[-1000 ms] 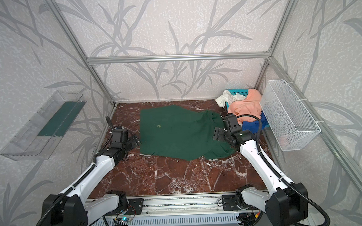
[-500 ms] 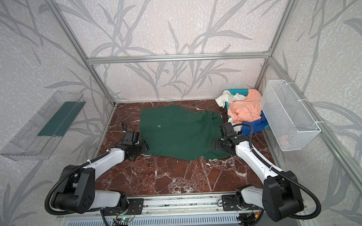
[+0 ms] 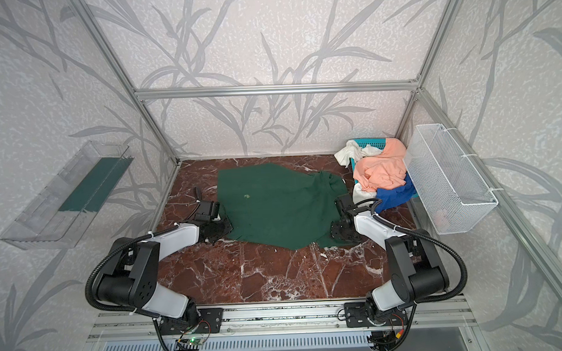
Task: Fold and stack the t-shirts
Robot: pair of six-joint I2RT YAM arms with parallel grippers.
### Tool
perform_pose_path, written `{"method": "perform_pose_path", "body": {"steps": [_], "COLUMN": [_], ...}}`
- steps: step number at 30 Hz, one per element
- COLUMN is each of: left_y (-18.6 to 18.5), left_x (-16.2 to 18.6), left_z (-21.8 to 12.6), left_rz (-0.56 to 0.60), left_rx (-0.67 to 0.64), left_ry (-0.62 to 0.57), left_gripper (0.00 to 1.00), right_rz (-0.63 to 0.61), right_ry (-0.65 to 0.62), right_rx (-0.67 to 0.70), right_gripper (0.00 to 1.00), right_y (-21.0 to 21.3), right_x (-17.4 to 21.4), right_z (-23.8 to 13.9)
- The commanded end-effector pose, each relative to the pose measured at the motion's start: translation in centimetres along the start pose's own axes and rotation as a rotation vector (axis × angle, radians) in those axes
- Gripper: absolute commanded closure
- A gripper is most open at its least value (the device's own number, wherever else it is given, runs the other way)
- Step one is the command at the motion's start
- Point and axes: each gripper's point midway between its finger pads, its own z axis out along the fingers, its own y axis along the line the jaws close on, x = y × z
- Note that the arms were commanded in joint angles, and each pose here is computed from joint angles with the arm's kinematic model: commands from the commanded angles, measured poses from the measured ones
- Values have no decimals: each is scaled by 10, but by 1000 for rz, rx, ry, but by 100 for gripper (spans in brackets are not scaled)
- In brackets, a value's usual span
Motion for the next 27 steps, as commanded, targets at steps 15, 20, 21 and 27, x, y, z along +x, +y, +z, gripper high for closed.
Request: {"method": "perform_pose_path", "body": {"steps": [15, 20, 21, 27], "left_y": [3, 3, -1, -29], "left_x": [-49, -74, -80, -120], "left_z": [-93, -110, -109, -76], "left_rz": [44, 35, 37, 42], "left_rx": [-110, -135, -124, -79], "left_ry": [-168, -246, -248, -221], "left_gripper": [100, 100, 100, 100], "right_rz": [11, -13, -20, -48], "right_ry": [0, -42, -56, -124], "right_rx": [-141, -221, -239, -285], "right_gripper": [100, 100, 100, 100], "right_y": [34, 48, 52, 75], "right_x": [-18, -24, -28, -66], "right_z": [-18, -43, -47, -61]}}
